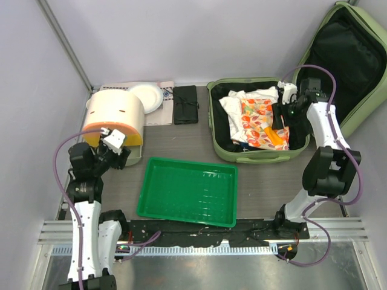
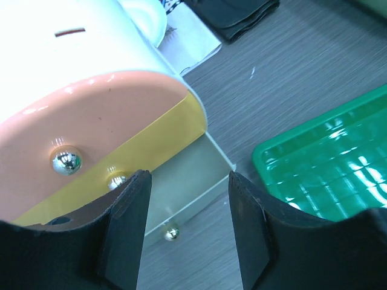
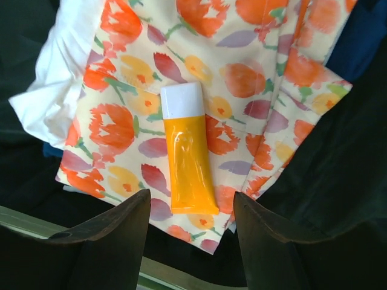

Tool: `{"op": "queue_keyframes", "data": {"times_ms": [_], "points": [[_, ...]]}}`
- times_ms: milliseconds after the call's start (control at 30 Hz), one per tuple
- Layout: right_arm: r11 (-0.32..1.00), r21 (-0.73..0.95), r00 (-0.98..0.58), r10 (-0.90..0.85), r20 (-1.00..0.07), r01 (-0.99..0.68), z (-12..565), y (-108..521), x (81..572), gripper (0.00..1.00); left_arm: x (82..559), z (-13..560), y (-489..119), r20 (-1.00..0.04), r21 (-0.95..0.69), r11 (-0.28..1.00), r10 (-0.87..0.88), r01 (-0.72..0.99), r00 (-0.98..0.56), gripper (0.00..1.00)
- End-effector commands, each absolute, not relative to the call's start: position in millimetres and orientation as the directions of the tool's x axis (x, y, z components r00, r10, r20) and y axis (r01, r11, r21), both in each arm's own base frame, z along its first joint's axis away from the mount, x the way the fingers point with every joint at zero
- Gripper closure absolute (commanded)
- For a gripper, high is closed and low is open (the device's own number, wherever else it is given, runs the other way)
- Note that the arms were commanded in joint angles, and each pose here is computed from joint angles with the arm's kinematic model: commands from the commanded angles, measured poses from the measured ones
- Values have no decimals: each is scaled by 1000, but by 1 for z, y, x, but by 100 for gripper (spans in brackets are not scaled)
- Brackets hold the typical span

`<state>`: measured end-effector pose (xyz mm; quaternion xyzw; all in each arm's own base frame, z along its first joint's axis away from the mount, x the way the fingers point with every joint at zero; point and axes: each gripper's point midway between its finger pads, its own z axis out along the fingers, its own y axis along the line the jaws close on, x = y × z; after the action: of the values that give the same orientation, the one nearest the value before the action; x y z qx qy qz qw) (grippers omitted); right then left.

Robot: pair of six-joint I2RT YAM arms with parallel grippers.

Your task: Open, take out, and arrange the luggage

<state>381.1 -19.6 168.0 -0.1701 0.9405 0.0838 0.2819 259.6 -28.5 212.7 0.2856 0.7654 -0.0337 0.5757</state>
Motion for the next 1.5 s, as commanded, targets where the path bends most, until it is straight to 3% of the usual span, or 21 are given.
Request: {"op": "queue_keyframes", "data": {"times_ms": [0,367,700,900,1067,1367,1467], "points": [[902,61,-770,-329,-546,-428,152,-14,389,37,239,233,-45,-926,84,866,251,493,-283,43],[880,23,-753,-393,-528,-475,123,-3,405,41,245,240,-34,-937,-79,948,34,307,-348,43],[869,-52,-752,-454,-478,-492,91,-10,411,38,248,246,-32,-941,-77,951,30,298,-338,42],[861,-88,-726,-473,-499,-501,104,-11,411,53,254,255,-20,-944,-96,972,-21,212,-328,41],[833,-114,-670,-509,-541,-541,136,3,409,65,266,271,-1,-914,-284,957,-251,64,-319,41],[622,-135,-366,-607,-706,-771,219,154,399,72,276,295,63,-849,-445,859,-495,-255,-185,42],[502,-127,-236,-595,-768,-856,238,227,382,73,275,295,57,-820,-483,848,-526,-219,-226,44]]}}
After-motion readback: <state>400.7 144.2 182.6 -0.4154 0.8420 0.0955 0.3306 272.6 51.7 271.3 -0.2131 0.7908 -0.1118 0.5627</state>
